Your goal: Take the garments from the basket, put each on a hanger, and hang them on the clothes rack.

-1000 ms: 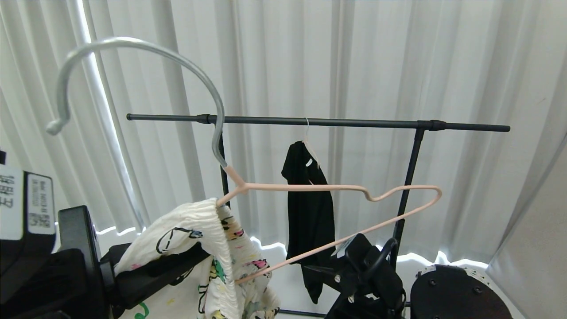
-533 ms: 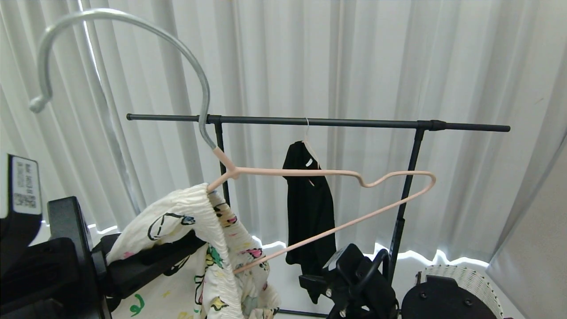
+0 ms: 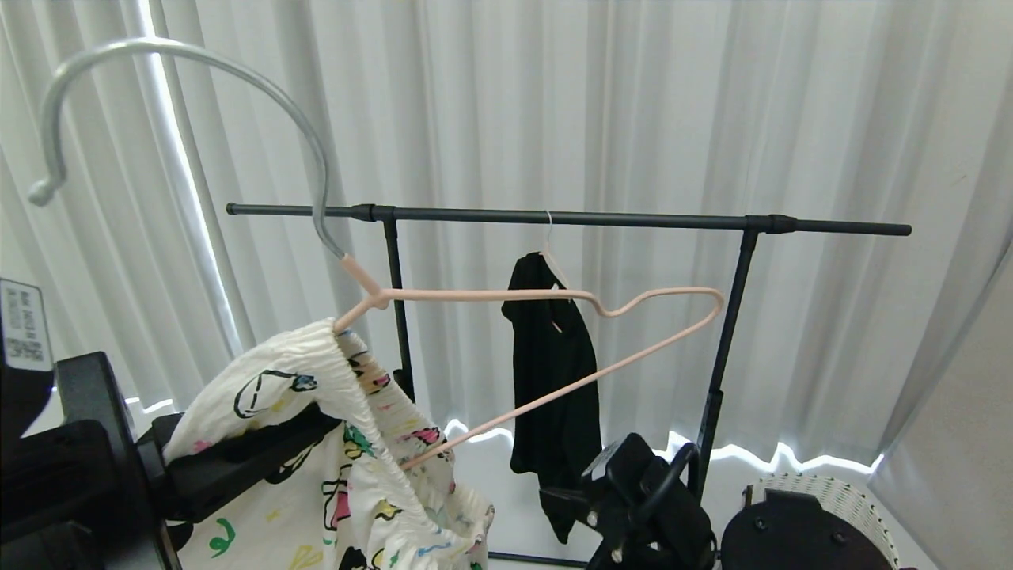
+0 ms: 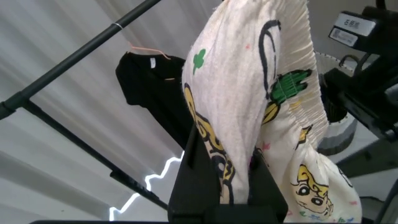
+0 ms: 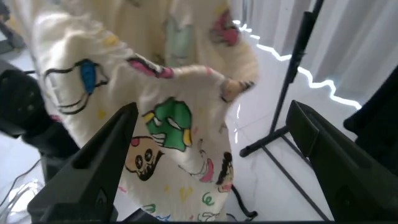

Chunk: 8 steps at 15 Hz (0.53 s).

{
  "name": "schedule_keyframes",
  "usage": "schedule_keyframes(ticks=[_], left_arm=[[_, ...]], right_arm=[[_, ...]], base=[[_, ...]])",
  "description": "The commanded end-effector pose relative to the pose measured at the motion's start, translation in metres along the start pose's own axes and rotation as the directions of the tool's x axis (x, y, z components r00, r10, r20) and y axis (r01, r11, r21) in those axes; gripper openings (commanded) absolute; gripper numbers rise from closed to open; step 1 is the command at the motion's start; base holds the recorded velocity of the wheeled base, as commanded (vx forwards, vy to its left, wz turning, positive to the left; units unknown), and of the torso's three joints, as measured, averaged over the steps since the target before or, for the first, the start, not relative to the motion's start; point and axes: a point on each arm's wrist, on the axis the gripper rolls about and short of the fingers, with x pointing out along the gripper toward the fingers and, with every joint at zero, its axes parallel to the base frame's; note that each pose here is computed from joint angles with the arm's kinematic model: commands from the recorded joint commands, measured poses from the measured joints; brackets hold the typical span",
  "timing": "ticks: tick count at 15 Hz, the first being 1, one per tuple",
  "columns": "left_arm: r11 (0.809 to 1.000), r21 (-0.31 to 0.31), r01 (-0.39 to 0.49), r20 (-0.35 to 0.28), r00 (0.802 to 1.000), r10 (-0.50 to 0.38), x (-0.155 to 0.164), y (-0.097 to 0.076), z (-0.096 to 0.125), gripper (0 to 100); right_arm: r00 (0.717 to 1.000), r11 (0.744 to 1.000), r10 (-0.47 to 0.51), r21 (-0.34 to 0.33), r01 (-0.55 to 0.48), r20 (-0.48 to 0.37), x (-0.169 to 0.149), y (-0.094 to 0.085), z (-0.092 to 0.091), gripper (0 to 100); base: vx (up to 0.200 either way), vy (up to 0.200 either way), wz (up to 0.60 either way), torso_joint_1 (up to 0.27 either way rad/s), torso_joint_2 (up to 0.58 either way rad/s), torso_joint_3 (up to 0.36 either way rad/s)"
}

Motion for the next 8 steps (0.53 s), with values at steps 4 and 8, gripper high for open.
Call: schedule_keyframes(ticks=[4,8], left_arm=[[1.000,-0.003,-0.014,0.007,1.000,0.014,-0.003,0.002,0.000,0],[1.000,-0.005,-0.025,-0.001,1.000,0.025,-0.002,0.003,-0.001,0]], right_arm=[[0.987,0.991,-0.129,0.048,0.125,0.095,0.002,-0.039,0.028,100],[0.977,0.985,-0.167,0.063,0.160,0.133,0.005,-0.050,0.039,100]], base=[[0.000,0.000,0.00,0.000,0.00,0.000],[0.000,0.000,0.00,0.000,0.00,0.000]])
